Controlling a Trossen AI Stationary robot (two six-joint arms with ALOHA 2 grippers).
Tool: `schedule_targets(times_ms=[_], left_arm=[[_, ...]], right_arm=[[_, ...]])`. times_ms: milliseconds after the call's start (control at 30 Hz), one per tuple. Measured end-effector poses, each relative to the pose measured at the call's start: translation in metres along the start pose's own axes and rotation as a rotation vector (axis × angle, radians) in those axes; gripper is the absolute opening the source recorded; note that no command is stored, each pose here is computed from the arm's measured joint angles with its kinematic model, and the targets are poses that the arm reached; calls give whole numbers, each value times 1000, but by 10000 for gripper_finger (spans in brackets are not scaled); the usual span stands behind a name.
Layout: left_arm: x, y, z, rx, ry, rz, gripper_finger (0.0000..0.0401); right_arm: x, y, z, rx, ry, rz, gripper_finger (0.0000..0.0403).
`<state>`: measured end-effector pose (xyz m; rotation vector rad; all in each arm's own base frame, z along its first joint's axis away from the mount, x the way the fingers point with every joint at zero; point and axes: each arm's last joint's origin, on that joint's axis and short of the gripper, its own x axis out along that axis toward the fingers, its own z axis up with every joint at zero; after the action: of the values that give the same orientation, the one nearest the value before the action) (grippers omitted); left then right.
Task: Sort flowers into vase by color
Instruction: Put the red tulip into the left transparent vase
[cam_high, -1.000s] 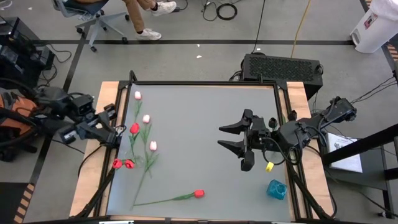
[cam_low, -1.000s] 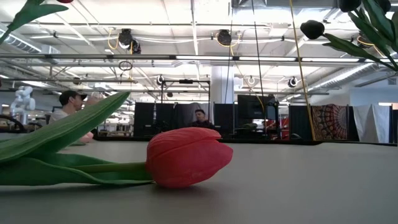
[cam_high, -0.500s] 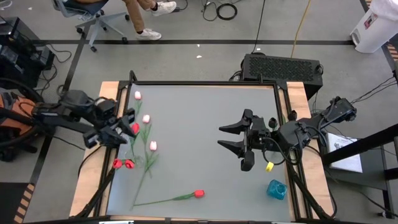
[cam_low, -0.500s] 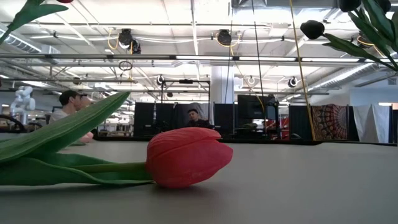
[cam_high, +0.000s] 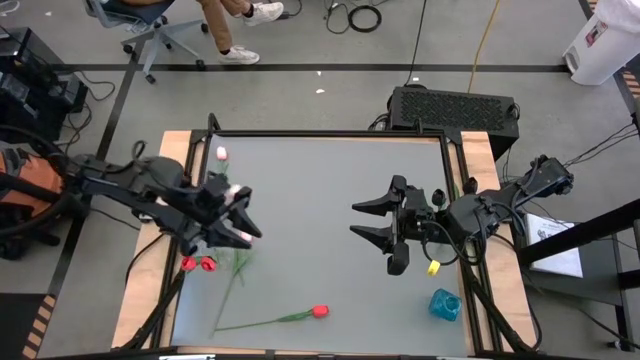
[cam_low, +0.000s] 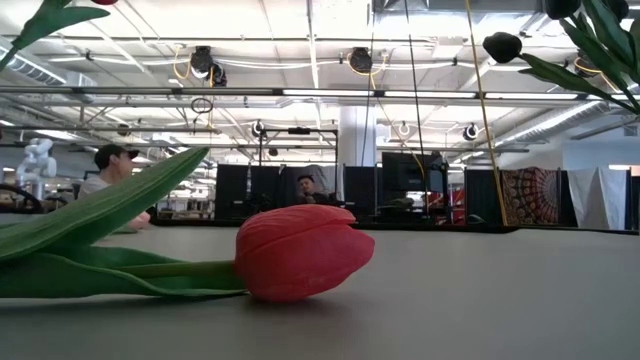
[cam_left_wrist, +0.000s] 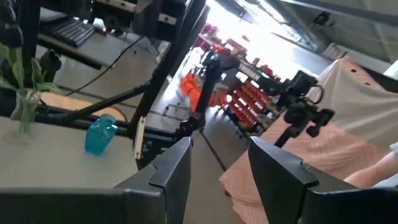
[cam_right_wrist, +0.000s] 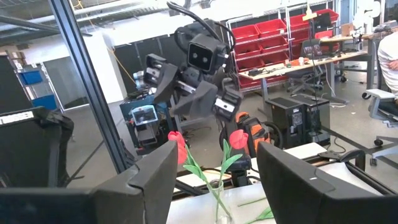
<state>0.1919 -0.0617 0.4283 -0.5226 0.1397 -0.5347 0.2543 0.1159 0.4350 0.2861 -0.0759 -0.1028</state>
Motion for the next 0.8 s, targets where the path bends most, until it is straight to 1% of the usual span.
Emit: schedule_targets(times_ms=[167,267,433,633,800], left_arm=[[25,5,1,-18,32,35,166],[38,11,-2,-42,98,97,166],[60,23,-15,-77,232,205,166],[84,28,-29,-97,359,256,166],[96,33,-41,-104,435,312,166]], right_arm=[[0,0,0,0,0,0,210],[0,0,0,0,0,0,210],[0,0,0,0,0,0,210],[0,0,0,0,0,0,210],[0,0,0,0,0,0,210]])
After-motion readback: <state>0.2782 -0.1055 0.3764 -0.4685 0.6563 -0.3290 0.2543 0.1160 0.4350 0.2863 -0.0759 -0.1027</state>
